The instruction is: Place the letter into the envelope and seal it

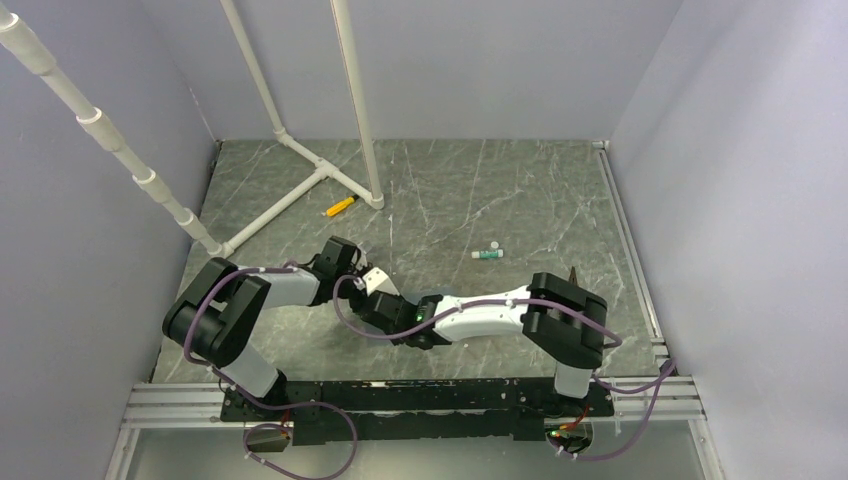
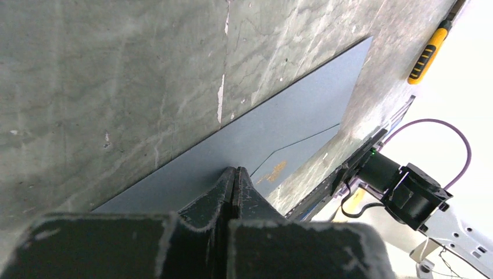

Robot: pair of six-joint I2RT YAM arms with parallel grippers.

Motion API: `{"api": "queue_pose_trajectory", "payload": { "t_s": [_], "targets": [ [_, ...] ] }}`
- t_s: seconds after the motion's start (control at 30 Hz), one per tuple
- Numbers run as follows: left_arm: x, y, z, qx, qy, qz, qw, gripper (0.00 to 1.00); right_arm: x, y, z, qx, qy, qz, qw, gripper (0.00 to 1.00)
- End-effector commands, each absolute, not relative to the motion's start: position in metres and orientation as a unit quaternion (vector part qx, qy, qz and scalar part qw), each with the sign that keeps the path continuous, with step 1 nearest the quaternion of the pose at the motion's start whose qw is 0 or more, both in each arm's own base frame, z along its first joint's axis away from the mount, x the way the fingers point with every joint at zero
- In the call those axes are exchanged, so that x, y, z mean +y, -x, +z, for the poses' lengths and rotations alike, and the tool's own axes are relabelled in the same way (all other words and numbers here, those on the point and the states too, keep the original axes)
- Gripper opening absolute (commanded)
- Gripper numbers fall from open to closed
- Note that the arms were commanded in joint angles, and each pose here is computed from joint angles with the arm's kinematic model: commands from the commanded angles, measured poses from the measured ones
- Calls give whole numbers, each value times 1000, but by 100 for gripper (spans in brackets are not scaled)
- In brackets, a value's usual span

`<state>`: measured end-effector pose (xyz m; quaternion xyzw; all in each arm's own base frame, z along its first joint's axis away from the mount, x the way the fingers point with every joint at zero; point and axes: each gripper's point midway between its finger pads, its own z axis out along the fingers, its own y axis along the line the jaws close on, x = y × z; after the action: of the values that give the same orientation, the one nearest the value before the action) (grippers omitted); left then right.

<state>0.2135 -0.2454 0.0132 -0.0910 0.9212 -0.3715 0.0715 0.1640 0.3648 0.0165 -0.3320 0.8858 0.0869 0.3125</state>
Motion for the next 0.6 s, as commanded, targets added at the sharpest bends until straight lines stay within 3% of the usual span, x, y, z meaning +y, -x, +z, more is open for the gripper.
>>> {"api": "queue_pose_trajectory", "payload": {
  "t_s": [0.0,0.37,0.57],
  "targets": [
    [-200,-199,-44,954,133,-258,72,2,359,-110,-21,888,392,114,213,16],
    [-197,-198,-47,949,147,-268,69,2,367,-112,-24,888,377,135,225,20],
    [-194,-196,-50,947,158,-272,64,2,384,-97,-20,865,406,202,217,21]
  ]
}}
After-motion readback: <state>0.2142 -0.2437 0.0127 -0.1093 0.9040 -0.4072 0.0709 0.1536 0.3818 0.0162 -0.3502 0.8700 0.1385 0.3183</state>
